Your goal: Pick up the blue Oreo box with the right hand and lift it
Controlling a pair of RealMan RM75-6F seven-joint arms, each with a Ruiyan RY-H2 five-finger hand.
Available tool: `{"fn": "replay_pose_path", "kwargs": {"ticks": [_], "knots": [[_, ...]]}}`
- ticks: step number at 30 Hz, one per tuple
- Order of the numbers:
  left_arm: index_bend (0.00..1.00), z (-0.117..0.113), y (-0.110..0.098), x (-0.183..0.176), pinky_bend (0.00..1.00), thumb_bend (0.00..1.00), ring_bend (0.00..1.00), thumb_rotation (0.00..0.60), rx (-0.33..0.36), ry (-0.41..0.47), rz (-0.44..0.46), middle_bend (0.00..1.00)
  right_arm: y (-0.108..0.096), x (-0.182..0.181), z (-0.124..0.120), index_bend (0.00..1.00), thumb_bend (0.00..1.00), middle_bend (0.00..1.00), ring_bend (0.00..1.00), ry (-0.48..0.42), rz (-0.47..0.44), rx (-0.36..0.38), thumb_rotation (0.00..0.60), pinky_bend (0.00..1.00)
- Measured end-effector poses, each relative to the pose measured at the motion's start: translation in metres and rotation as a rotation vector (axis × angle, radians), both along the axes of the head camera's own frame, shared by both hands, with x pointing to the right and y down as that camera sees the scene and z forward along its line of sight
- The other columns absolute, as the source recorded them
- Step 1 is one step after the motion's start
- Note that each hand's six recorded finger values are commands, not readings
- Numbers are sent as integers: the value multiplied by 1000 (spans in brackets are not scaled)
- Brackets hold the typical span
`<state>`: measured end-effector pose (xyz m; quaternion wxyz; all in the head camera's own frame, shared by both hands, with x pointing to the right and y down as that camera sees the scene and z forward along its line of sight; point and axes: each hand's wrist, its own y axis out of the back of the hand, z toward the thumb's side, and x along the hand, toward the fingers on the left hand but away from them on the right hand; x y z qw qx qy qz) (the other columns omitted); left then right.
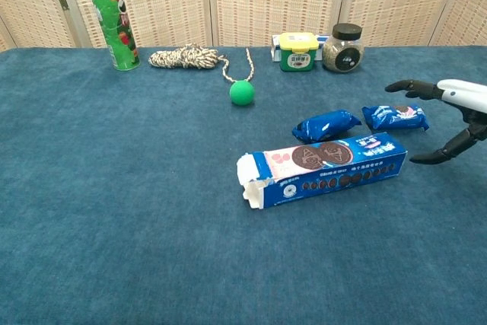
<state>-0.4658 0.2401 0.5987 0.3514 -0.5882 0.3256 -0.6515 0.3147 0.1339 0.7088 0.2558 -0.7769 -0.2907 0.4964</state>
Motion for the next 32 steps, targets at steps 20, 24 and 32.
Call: {"fn": "replay_pose_path", "kwargs": {"ticks": [20,24,32], "knots": [[26,-15,2,10,48,296,76,600,78,54,50,114,60,99,-122,0,231,0,0,486,72,293,600,0],[15,-16,3,11,47,296,67,600,80,66,60,79,70,110,-117,0,230,0,0,456,106,267,600,0],[8,-14,1,7,46,296,64,600,72,52,52,60,72,116,-114,0,231,0,0,423,142,239,600,0]]}}
